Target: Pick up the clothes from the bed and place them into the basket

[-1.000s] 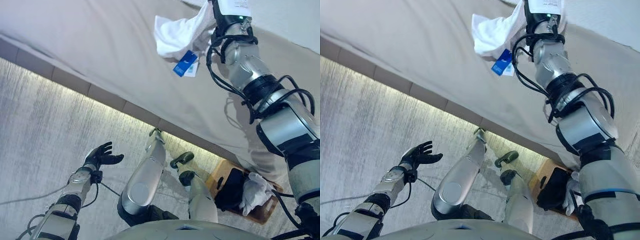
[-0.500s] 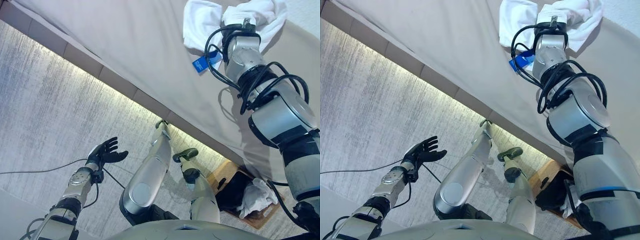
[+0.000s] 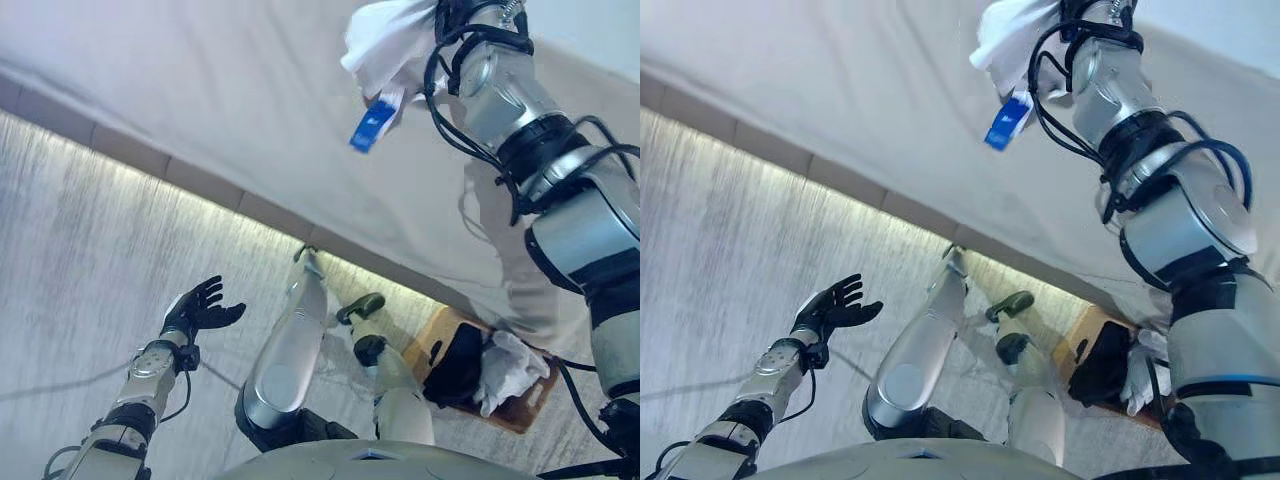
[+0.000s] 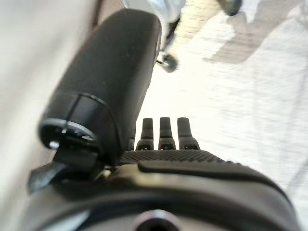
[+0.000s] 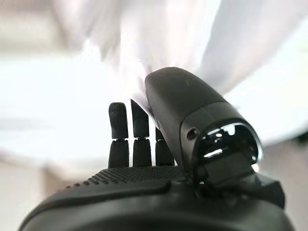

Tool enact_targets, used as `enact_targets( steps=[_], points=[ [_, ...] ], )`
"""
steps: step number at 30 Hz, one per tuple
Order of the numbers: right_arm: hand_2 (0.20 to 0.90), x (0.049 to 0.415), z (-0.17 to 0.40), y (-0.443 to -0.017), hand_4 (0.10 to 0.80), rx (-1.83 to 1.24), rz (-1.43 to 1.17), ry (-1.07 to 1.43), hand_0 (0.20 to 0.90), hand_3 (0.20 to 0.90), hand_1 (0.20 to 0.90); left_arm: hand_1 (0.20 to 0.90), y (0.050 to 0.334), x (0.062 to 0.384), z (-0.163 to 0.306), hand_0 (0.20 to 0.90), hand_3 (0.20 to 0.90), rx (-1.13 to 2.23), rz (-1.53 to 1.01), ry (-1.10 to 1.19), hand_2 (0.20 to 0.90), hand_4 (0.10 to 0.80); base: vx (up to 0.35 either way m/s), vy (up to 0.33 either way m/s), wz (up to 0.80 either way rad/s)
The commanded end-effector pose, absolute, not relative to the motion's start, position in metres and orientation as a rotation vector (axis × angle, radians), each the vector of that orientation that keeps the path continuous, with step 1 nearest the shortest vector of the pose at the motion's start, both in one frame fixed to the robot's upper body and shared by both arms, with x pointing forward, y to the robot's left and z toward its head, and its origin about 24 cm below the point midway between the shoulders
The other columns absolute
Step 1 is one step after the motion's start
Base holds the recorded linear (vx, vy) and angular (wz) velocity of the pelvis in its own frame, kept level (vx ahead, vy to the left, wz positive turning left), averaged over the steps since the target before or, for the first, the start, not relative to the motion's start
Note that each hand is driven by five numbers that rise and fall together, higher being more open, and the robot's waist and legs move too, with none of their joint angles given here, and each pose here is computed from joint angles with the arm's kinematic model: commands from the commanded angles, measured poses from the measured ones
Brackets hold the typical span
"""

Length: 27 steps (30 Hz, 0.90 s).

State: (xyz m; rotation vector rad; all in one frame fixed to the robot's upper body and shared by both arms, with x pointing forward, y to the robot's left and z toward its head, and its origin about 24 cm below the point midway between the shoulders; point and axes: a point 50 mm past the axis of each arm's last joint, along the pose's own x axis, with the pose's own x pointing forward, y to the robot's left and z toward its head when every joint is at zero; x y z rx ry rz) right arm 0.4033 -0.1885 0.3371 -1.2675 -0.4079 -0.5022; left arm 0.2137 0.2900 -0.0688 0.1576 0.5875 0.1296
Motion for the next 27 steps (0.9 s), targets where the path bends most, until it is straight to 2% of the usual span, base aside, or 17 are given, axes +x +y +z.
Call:
enact_targets(
  steps=[1, 11, 17, 27],
  points=[
    [0.3, 0.364, 0.41, -0.23, 0.1, -1.148, -0.781, -0.615, 0.3, 0.2, 0.3, 0.9, 0.319, 0.175, -0.083, 0.9, 0.9, 0.305, 0.176, 0.754, 0.9, 0.8, 0.089, -0.083, -0.34],
    [0.3, 0.33, 0.421, -0.257, 0.1, -1.125, -0.824, -0.728, 0.3, 0.2, 0.3, 0.9, 0.29, 0.179, -0.102, 0.9, 0.9, 0.419, 0.042, 0.889, 0.9, 0.8, 0.015, -0.05, -0.43],
    [0.3, 0.306, 0.434, -0.283, 0.1, -1.119, -0.89, -0.74, 0.3, 0.2, 0.3, 0.9, 0.278, 0.166, -0.118, 0.9, 0.9, 0.438, -0.02, 0.998, 0.9, 0.8, -0.012, -0.045, -0.19],
    [0.3, 0.278, 0.431, -0.318, 0.1, -1.068, -0.927, -0.701, 0.3, 0.2, 0.3, 0.9, 0.275, 0.147, -0.131, 0.9, 0.9, 0.401, -0.02, 1.103, 0.9, 0.8, -0.031, -0.045, -0.33]
  ],
)
